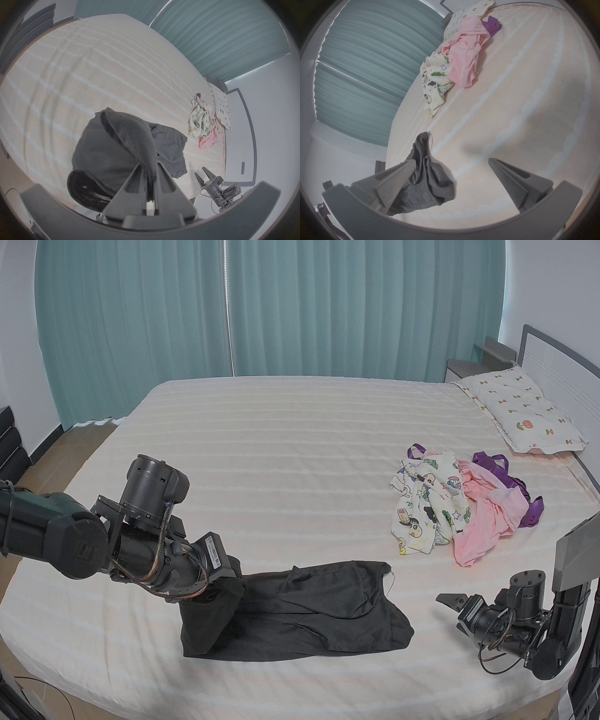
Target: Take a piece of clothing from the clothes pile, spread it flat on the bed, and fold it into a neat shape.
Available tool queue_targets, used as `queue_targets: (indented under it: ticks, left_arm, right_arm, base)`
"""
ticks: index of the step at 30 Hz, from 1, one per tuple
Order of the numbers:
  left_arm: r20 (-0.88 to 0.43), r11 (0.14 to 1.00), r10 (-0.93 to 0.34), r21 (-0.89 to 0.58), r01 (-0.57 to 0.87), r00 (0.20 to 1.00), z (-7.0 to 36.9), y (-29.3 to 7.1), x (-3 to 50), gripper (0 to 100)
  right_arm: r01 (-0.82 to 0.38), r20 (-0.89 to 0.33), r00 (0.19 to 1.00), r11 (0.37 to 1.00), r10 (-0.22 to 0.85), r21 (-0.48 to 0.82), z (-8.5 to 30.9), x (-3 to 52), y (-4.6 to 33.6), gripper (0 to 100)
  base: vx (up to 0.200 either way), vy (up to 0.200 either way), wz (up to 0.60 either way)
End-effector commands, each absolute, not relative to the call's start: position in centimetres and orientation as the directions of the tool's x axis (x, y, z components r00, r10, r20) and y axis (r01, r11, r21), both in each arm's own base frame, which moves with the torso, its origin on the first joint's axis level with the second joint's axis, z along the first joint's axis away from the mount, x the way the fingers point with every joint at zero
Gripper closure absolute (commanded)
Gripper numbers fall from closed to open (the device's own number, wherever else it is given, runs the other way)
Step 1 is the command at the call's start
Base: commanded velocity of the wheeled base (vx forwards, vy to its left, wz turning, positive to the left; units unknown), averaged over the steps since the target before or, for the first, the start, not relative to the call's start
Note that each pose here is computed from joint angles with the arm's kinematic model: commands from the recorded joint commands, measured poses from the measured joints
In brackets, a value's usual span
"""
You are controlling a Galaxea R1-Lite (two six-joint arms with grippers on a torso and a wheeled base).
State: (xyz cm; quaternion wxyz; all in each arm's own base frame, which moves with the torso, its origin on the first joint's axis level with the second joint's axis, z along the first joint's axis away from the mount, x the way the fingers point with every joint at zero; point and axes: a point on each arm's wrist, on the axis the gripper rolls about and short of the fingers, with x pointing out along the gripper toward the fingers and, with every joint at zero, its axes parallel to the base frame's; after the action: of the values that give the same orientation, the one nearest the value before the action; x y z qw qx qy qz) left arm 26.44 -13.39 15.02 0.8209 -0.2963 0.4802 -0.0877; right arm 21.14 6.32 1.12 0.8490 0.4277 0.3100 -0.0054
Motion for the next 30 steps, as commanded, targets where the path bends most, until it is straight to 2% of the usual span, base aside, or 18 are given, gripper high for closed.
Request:
queue_targets:
  ticks: [1, 10, 22, 25, 30]
  left_arm:
    - [-0.741, 0.815, -0.440, -0.566, -0.120, 0.508, 14.9, -15.2, 27.1, 100]
    - [-0.751, 0.817, -0.451, -0.565, -0.116, 0.482, 14.0, -17.6, 27.9, 100]
    - [-0.761, 0.817, -0.425, -0.556, -0.155, 0.490, 13.5, -17.6, 28.1, 100]
    - [-0.762, 0.817, -0.425, -0.555, -0.156, 0.489, 13.5, -17.6, 28.0, 100]
    - [-0.761, 0.817, -0.425, -0.556, -0.154, 0.490, 13.5, -17.6, 28.0, 100]
  right_arm:
    - [0.278, -0.538, 0.803, 0.636, 0.257, 0.720, 1.1, 20.8, 6.3, 0]
    - [0.278, -0.541, 0.800, 0.639, 0.260, 0.717, 1.0, 20.8, 6.4, 0]
    - [0.280, -0.544, 0.798, 0.639, 0.259, 0.716, 0.9, 20.8, 6.4, 0]
    - [0.279, -0.543, 0.799, 0.639, 0.260, 0.717, 0.9, 20.8, 6.4, 0]
    - [0.280, -0.543, 0.799, 0.639, 0.258, 0.717, 0.9, 20.8, 6.3, 0]
  base:
    - [0.000, -0.200, 0.00]
    - [0.000, -0.200, 0.00]
    - [0.000, 0.000, 0.00]
    - [-0.200, 0.000, 0.00]
    - [0.000, 0.000, 0.00]
